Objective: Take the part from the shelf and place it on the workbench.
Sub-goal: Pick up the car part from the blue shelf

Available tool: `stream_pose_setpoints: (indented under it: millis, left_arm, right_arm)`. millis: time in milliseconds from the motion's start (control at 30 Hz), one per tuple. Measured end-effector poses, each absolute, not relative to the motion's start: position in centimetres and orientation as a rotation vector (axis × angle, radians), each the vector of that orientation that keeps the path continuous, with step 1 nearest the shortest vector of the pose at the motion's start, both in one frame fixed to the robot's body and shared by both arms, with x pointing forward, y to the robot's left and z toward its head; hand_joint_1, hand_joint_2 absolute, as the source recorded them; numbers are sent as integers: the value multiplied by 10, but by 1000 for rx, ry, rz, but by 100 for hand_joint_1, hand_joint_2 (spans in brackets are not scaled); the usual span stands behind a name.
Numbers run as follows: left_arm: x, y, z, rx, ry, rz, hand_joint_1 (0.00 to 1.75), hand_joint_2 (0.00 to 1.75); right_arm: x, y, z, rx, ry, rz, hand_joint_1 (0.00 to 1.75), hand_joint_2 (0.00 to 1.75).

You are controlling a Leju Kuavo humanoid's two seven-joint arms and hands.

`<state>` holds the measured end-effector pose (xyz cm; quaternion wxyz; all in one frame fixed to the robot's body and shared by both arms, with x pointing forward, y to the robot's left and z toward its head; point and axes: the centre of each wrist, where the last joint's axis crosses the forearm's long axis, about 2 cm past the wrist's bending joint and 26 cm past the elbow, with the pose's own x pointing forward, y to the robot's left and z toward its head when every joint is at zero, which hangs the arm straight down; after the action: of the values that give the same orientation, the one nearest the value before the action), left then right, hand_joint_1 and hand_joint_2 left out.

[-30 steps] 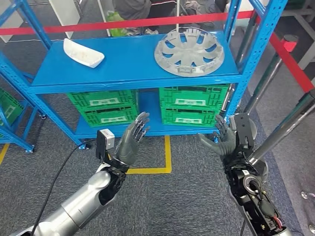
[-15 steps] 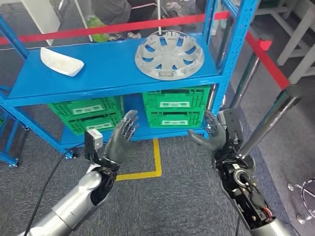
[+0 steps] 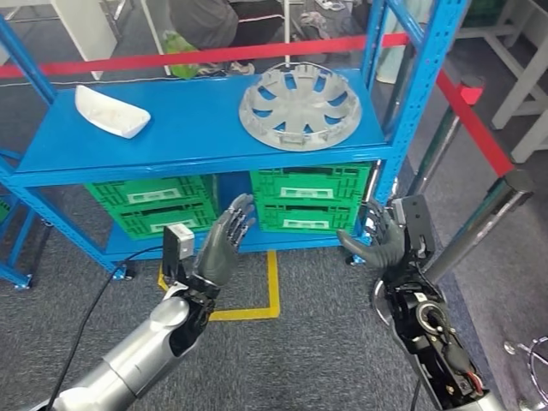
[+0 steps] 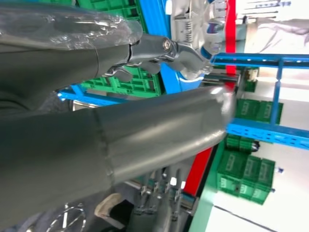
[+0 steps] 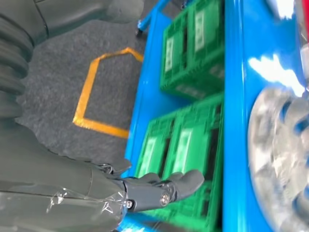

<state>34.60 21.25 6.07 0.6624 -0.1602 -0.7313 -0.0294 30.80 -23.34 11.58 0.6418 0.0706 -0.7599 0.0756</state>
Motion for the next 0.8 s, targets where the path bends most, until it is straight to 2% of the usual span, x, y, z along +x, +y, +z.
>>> stream_pose_setpoints:
  millis: [800]
  left_arm:
    - [337, 224, 51, -316, -1624, -44, 0, 0]
  right_arm:
    - [320, -236, 124, 209, -1717, 190, 0, 175]
